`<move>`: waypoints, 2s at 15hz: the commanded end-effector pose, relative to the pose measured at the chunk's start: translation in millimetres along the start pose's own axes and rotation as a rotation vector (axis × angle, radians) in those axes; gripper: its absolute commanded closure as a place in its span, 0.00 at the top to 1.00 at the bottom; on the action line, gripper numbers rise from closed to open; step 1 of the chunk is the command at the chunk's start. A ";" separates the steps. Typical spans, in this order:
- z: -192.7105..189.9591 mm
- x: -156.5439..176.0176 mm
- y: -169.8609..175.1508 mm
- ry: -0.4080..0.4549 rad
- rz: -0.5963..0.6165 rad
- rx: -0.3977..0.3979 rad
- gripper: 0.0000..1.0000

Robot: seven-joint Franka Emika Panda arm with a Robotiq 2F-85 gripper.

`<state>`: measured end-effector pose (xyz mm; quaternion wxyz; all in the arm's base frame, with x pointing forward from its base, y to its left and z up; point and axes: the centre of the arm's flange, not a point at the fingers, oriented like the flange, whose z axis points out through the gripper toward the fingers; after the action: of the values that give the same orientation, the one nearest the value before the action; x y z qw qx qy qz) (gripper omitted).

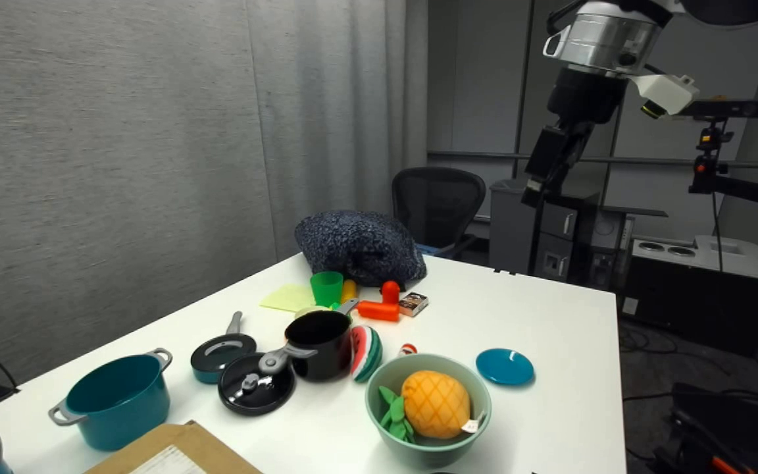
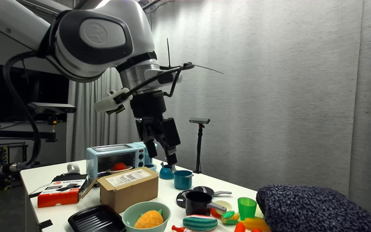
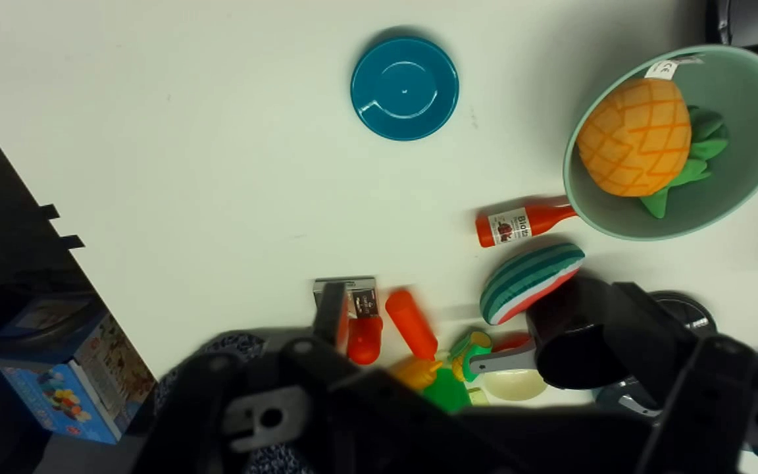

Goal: Put the watermelon plushie in the green pot

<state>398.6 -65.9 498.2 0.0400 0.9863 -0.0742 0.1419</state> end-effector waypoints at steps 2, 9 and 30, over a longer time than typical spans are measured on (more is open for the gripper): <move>0.0 0.0 0.0 0.000 0.000 0.000 1.00; 0.0 0.0 0.0 0.000 0.000 0.000 1.00; 87.0 70.7 -7.1 0.026 0.121 0.018 1.00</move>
<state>447.2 -77.9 445.4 0.0282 0.9789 -0.1322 0.1535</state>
